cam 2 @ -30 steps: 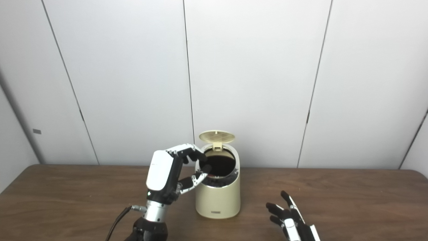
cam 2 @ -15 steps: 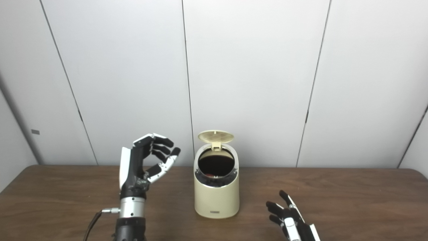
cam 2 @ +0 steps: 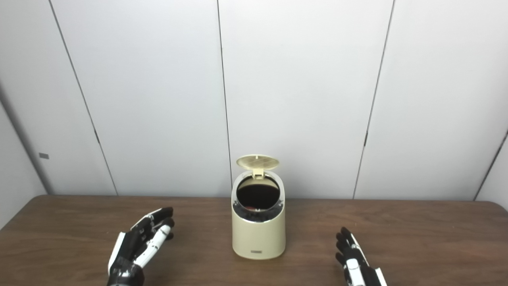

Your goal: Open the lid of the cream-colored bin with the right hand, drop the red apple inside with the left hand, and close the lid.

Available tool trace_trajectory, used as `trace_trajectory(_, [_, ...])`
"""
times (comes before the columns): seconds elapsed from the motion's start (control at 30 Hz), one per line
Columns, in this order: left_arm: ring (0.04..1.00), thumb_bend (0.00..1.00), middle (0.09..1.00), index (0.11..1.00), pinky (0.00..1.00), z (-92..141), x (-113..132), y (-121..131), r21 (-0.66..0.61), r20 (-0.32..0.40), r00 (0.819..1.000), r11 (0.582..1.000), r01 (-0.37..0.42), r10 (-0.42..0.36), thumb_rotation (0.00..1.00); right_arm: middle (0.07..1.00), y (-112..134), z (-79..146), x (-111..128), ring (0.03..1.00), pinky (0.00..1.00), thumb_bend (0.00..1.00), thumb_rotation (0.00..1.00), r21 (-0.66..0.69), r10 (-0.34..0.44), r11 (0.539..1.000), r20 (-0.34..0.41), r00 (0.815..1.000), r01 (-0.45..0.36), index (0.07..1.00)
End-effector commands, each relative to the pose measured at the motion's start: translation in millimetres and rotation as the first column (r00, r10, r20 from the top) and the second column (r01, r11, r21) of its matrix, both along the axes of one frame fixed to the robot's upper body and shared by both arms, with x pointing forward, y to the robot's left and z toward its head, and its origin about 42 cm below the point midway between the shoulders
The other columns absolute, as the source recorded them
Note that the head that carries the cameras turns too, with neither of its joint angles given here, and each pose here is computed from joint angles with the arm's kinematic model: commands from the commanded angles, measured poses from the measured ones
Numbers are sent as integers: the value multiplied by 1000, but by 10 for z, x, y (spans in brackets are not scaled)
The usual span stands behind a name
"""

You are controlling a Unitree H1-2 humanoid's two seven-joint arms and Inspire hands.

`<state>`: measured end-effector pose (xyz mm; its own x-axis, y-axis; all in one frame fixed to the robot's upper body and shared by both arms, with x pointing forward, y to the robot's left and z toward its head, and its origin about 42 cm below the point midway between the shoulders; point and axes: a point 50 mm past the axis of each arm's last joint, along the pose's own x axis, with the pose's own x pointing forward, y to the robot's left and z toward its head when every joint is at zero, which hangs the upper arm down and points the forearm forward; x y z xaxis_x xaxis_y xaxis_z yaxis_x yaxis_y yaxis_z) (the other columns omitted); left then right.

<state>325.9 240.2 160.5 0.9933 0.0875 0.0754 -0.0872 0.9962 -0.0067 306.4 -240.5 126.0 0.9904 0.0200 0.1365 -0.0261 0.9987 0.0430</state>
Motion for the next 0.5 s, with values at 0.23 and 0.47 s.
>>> trace_trajectory(0.23, [896, 457, 914, 921, 862, -66, -296, -106, -43, 10, 1000, 999, 24, -24, 601, 972, -90, 617, 381, 999, 980, 583, 903, -144, 33, 990, 159, 987, -10, 929])
trace_trajectory(0.47, [962, 441, 983, 986, 946, -129, -420, -130, -54, -2, 999, 998, 33, -34, 761, 988, -27, 1091, 629, 1000, 982, 625, 935, -248, 90, 968, 197, 976, -39, 892])
